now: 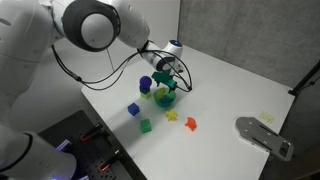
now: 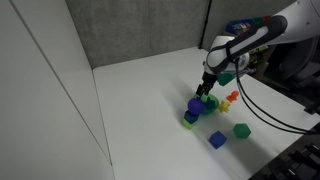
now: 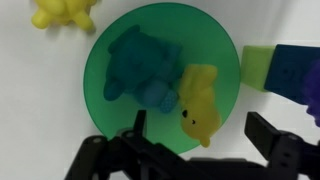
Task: Remove the yellow toy from the green bowl and put it on the table.
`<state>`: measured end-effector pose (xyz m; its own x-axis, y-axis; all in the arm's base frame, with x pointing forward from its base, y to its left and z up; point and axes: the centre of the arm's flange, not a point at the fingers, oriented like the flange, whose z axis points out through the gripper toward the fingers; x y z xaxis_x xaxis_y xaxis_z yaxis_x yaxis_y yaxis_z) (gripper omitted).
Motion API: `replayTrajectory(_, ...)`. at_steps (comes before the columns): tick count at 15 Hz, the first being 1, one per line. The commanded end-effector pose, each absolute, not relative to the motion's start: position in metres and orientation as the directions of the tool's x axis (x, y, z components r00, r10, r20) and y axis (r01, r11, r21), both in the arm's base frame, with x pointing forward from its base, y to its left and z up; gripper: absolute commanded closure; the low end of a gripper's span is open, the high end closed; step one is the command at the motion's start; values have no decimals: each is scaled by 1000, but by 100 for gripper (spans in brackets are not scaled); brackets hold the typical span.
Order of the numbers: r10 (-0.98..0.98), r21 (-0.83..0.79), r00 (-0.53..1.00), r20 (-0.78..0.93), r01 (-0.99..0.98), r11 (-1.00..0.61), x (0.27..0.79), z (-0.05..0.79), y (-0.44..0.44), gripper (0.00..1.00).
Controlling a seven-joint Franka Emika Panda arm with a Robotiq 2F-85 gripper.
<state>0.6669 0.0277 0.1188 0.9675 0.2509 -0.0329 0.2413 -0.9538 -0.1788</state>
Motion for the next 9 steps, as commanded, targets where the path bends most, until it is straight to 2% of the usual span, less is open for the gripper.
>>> replayTrajectory(1,276,-195,959,-60,260,-946,687,105,30,0)
replayTrajectory(9,289,-217,954,-82,266,-939,697,90,35,0)
